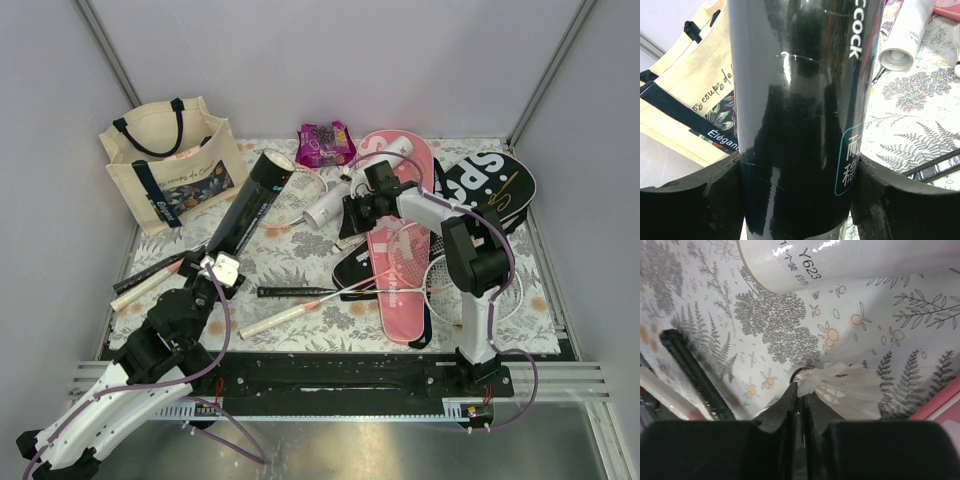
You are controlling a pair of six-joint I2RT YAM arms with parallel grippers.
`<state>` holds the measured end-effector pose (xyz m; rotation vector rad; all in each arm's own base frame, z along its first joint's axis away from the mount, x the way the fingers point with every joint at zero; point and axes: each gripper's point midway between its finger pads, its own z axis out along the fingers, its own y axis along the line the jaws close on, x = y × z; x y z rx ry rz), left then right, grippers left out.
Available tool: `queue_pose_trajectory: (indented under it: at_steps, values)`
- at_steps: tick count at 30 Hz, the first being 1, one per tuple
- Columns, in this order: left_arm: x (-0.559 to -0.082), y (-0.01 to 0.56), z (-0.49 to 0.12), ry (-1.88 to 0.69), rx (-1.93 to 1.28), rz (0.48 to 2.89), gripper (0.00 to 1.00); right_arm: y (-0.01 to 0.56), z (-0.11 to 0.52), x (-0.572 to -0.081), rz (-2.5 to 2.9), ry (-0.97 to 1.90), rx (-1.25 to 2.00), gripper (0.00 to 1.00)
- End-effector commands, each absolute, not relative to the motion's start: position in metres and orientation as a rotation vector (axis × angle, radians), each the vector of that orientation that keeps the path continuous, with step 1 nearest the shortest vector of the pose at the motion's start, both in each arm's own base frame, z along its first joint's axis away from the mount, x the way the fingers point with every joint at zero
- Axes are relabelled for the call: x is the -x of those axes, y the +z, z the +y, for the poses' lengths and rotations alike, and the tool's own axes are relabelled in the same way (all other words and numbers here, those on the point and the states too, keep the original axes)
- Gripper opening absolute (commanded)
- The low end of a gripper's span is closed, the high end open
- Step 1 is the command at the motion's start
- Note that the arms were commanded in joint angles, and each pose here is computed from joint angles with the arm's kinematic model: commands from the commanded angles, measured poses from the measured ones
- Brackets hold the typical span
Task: Pack up the badminton gear
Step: Pick up the shuttlecock at the center of the board.
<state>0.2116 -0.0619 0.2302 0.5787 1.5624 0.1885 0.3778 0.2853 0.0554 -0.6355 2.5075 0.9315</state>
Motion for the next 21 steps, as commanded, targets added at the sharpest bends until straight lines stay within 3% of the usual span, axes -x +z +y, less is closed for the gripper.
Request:
queue_pose_trajectory:
  at_steps: [1, 6, 14, 21]
  values:
    - [-0.216, 0.253, -0.067, 0.152, -0.521, 1.496, 0.42, 0.110, 0.286, -0.378, 2.389, 1.002, 0.629, 0.03]
    - [-0.216, 0.250, -0.075, 0.126, -0.557, 1.500, 0.42, 0.191, 0.279, -0.368, 2.254, 0.991, 0.588, 0.00]
    - [-0.208, 0.241, -0.102, 0.018, -0.717, 1.467, 0.41, 0.368, 0.255, -0.331, 1.864, 0.932, 0.588, 0.00]
    - [-0.201, 0.239, -0.125, -0.076, -0.834, 1.438, 0.41, 0.444, 0.249, -0.278, 1.659, 1.035, 0.651, 0.00]
